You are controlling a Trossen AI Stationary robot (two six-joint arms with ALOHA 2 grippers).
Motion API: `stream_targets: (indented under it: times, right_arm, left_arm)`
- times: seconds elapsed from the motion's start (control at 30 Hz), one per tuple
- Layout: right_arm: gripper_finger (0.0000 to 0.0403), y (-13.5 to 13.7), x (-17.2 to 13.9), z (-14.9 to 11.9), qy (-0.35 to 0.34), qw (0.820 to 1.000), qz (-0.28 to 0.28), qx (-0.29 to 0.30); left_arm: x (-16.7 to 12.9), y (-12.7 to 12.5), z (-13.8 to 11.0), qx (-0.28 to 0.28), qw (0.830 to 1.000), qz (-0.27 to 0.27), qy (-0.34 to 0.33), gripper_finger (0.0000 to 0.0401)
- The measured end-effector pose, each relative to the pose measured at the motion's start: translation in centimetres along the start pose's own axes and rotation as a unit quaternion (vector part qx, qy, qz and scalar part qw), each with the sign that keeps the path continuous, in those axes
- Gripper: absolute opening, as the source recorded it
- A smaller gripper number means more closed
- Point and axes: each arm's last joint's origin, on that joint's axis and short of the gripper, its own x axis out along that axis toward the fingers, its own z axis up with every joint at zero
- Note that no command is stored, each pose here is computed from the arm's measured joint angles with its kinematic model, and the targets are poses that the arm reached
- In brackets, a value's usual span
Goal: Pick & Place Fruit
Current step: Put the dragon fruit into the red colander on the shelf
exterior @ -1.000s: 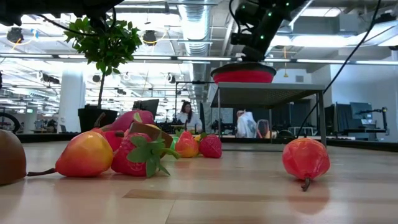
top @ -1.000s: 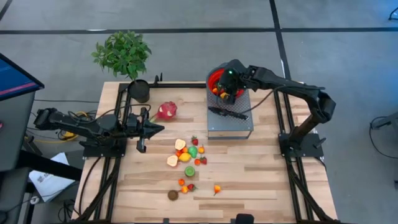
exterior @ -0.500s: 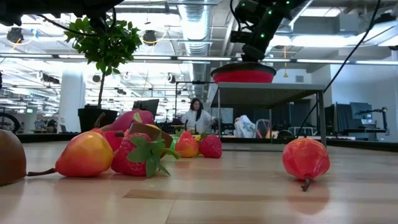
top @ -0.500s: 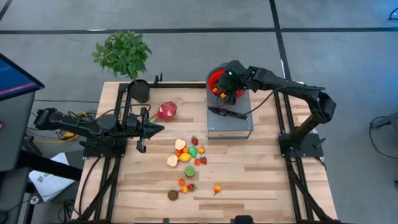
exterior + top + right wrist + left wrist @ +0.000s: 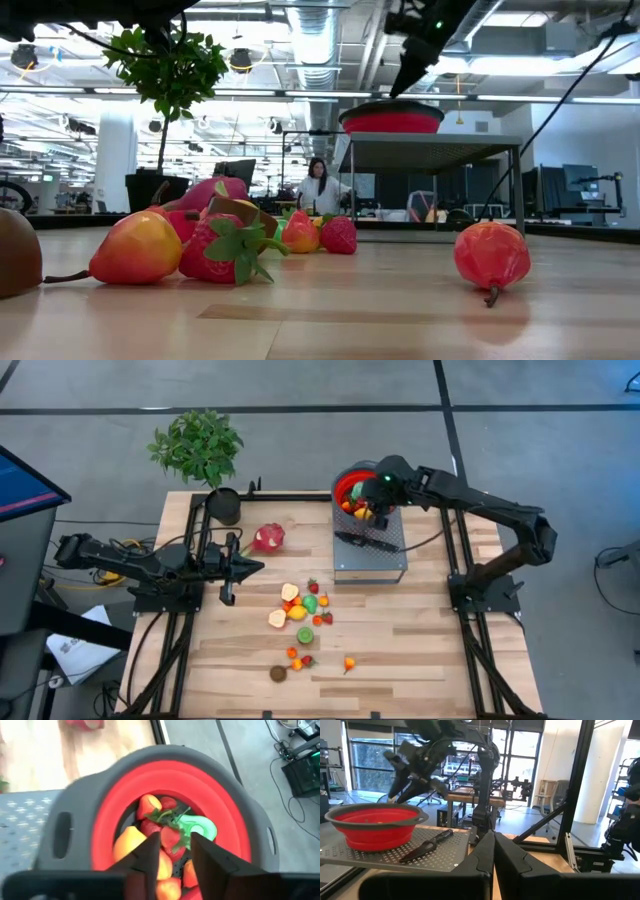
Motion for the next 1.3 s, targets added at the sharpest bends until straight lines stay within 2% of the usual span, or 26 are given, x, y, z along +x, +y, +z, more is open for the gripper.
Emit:
stream_targets:
  times: [0.17, 0.27, 0.43, 0.53, 0.67, 0.97, 1.17, 1.3]
  right_arm:
    - [0.0027, 0.5, -2.0, -0.1, -0.015, 1.000, 0.004, 0.027]
    - [0.0004, 0.9, -2.7, -0.2, -0.014, 0.999, 0.012, 0.042]
    - [0.0018, 2.0, -3.5, -0.5, 0.004, 0.999, 0.032, 0.028]
    - [0.0024, 2.8, -4.1, -0.7, 0.014, 0.998, 0.046, 0.044]
    - [0.0019, 3.8, -5.2, -0.8, 0.014, 0.996, 0.059, 0.060]
    - [0.0004, 7.2, -6.1, -0.4, -0.012, 0.994, 0.099, 0.043]
    - [0.0004, 11.2, -5.1, -2.8, -0.023, 0.989, 0.139, 0.051]
    - [0.0003, 13.2, -5.7, -4.8, -0.068, 0.982, 0.167, 0.065]
  left_arm:
    - [0.0, 0.0, 0.0, 0.000, 1.000, 0.000, 0.000, 0.0003]
    - [0.0, 0.0, 0.0, 0.000, 1.000, 0.000, 0.000, 0.0003]
    - [0.0, 0.0, 0.0, 0.000, 1.000, 0.000, 0.000, 0.0003]
    - [0.0, 0.0, 0.0, 0.000, 1.000, 0.000, 0.000, 0.0003]
    - [0.0, 0.0, 0.0, 0.000, 1.000, 0.000, 0.000, 0.0003]
    - [0.0, 0.0, 0.0, -0.005, 1.000, 0.000, 0.000, 0.0003]
    - [0.0, 0.0, 0.0, -0.005, 1.000, 0.000, 0.000, 0.0003]
    - [0.0, 0.0, 0.0, -0.005, 1.000, 0.000, 0.000, 0.0003]
